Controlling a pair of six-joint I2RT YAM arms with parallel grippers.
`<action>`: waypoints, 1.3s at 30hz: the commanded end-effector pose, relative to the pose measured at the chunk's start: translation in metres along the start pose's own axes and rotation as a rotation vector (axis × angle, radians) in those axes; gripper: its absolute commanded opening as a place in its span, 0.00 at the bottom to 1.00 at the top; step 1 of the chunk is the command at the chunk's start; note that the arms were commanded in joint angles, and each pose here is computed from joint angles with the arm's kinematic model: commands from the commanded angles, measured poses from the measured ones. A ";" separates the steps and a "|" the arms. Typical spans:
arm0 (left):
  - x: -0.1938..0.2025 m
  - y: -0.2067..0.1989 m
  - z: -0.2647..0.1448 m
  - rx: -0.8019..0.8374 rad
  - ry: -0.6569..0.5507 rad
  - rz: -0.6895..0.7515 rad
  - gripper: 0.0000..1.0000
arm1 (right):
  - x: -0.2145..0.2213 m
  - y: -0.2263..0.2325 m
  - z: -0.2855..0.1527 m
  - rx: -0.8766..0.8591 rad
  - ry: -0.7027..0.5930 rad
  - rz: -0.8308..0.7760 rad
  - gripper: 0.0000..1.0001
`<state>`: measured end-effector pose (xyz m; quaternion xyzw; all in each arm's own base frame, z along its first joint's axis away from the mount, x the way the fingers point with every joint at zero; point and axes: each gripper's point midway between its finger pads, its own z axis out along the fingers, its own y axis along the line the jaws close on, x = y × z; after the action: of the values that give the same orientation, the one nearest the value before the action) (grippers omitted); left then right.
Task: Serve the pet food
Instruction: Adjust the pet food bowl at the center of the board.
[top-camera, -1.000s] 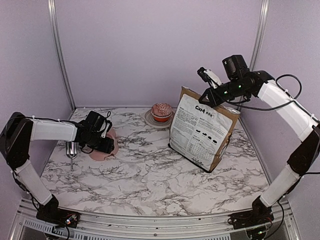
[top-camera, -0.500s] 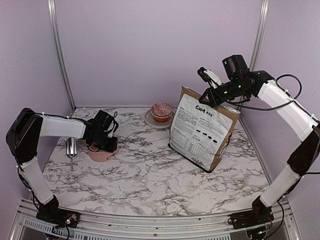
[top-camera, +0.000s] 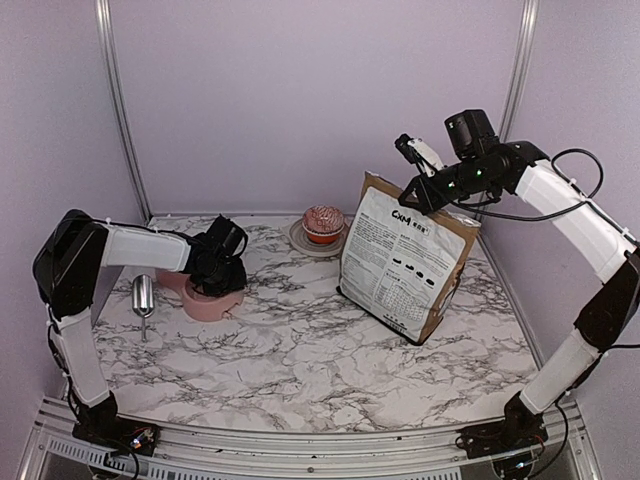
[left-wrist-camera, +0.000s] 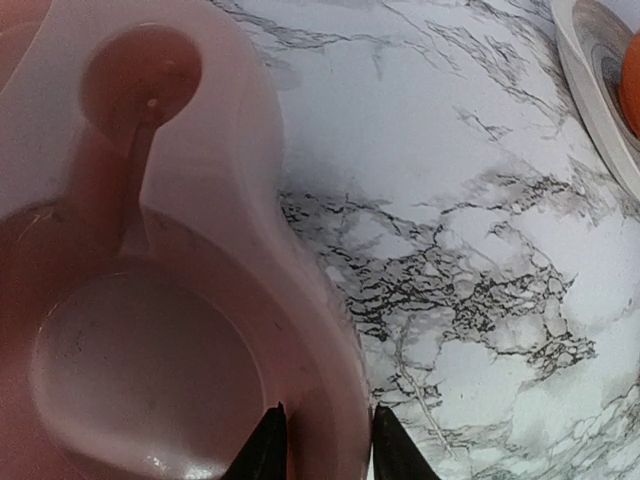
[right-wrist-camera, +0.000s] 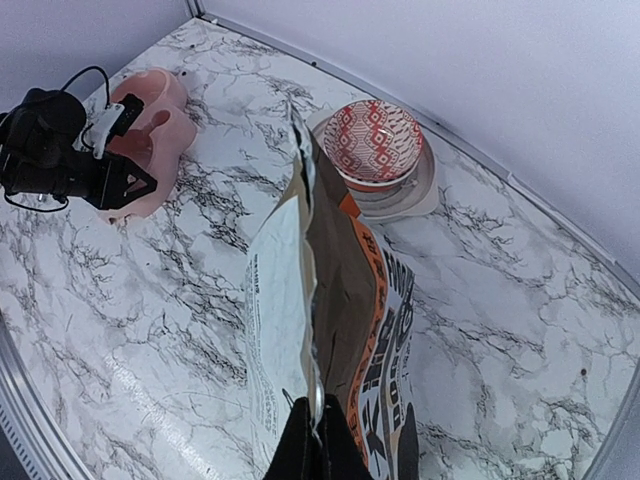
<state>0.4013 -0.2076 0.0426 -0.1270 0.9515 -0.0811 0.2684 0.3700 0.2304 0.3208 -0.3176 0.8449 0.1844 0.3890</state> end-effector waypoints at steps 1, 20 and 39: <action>-0.017 -0.007 0.011 -0.010 -0.053 -0.185 0.30 | -0.108 0.014 -0.085 0.044 -0.448 -0.132 0.00; -0.091 -0.025 -0.058 0.034 -0.162 0.571 0.66 | -0.107 0.015 -0.090 0.049 -0.467 -0.137 0.00; -0.069 0.076 -0.016 -0.069 0.254 0.719 0.79 | -0.099 0.015 -0.088 0.048 -0.465 -0.136 0.00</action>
<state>0.4374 -0.1246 0.0803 0.2017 0.9597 0.0354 0.1922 0.3695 0.2272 0.3208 -0.3142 0.8391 0.1787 0.4064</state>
